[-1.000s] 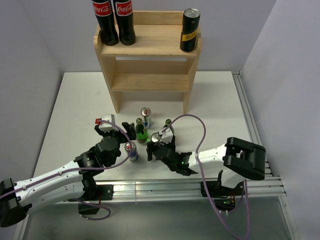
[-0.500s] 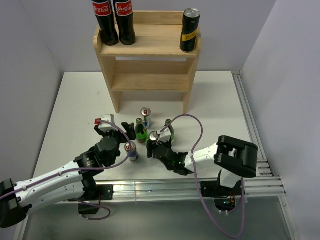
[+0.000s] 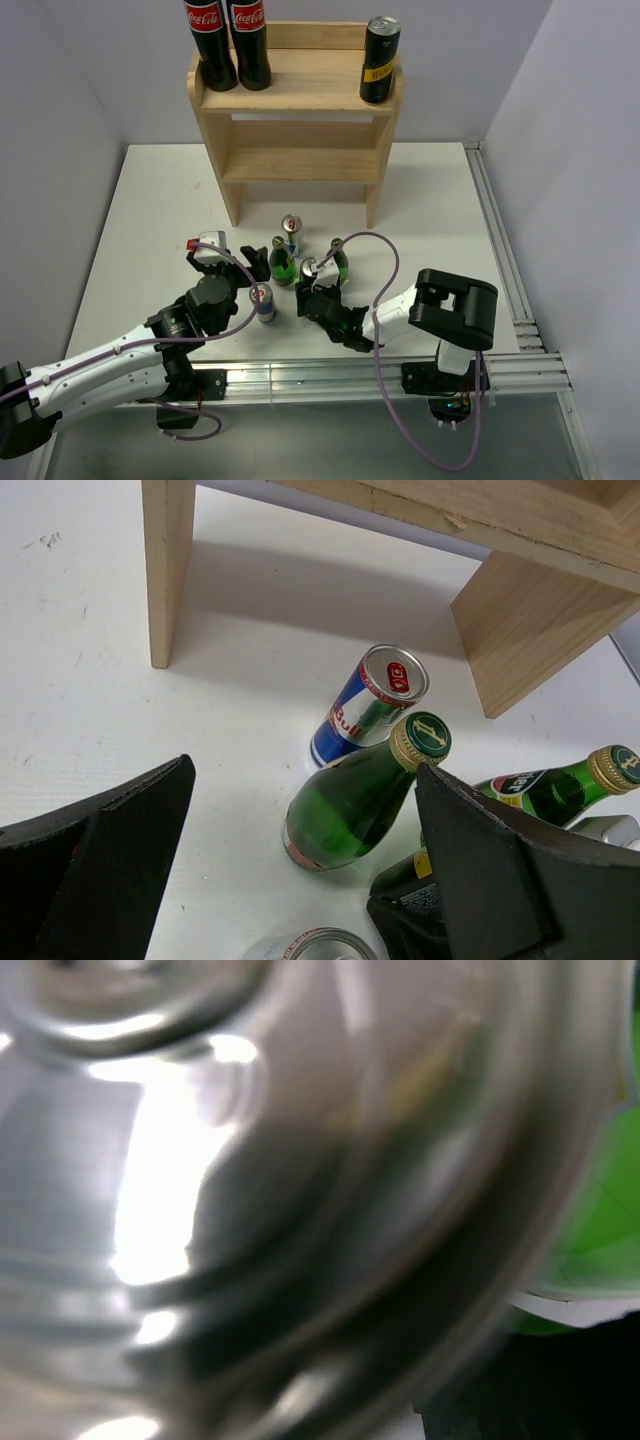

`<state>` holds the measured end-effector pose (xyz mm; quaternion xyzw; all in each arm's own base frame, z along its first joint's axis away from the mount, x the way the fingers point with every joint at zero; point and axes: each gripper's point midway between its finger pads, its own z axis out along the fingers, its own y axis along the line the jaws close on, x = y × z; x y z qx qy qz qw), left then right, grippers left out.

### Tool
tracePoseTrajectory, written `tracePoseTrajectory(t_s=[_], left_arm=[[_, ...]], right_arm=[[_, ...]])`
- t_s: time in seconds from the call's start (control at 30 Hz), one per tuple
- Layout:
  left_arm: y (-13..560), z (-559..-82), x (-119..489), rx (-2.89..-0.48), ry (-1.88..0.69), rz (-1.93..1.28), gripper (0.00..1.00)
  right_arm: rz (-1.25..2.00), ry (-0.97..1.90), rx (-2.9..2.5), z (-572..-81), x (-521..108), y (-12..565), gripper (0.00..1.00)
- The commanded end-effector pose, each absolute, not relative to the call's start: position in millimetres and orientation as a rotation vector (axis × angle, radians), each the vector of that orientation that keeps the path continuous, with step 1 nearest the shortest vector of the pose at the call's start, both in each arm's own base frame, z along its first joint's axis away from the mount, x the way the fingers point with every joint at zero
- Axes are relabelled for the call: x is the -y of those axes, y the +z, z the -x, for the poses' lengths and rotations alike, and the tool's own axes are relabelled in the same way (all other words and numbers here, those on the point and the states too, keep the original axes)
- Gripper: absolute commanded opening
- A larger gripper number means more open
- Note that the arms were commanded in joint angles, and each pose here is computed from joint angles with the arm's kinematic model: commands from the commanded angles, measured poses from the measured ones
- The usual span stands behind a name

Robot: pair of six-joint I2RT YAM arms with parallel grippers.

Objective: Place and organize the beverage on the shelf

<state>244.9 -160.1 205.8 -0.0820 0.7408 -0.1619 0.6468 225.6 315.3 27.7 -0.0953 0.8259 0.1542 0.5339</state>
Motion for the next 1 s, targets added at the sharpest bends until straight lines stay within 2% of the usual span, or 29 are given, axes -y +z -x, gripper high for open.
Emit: tracePoseTrajectory(t_s=[0.0, 0.07, 0.1, 0.13, 0.33, 0.53, 0.57, 0.7, 0.83, 0.97], left_arm=[[212, -245, 160, -1.663, -0.395, 0.2, 0.99], [211, -245, 160, -1.664, -0.394, 0.199, 0.99], [212, -245, 160, -1.663, -0.395, 0.2, 0.99], [212, -245, 160, -1.662, -0.395, 0.202, 0.99], [212, -245, 159, -1.665, -0.39, 0.201, 0.99], [212, -245, 160, -1.666, -0.393, 0.202, 0.99], [212, -245, 160, -1.667, -0.393, 0.202, 0.99], [213, -244, 158, -1.664, -0.398, 0.21, 0.99], [215, -243, 157, -1.659, -0.409, 0.211, 0.99], [215, -242, 156, -1.662, -0.408, 0.211, 0.99]], right_arm=[[0.137, 0.392, -1.893, -240, -324, 52, 0.6], [0.144, 0.391, -1.889, -240, -324, 54, 0.52], [0.146, 0.403, -1.884, -239, -326, 59, 0.4], [0.155, 0.403, -1.88, -239, -327, 62, 0.33], [0.177, 0.363, -1.856, -233, -339, 108, 0.01], [0.169, 0.331, -1.798, -224, -332, 201, 0.0], [0.13, 0.368, -1.765, -225, -332, 234, 0.0], [0.142, 0.309, -1.709, -231, -318, 304, 0.0], [0.162, 0.334, -1.679, -247, -315, 378, 0.0], [0.124, 0.314, -1.64, -285, -297, 438, 0.0]])
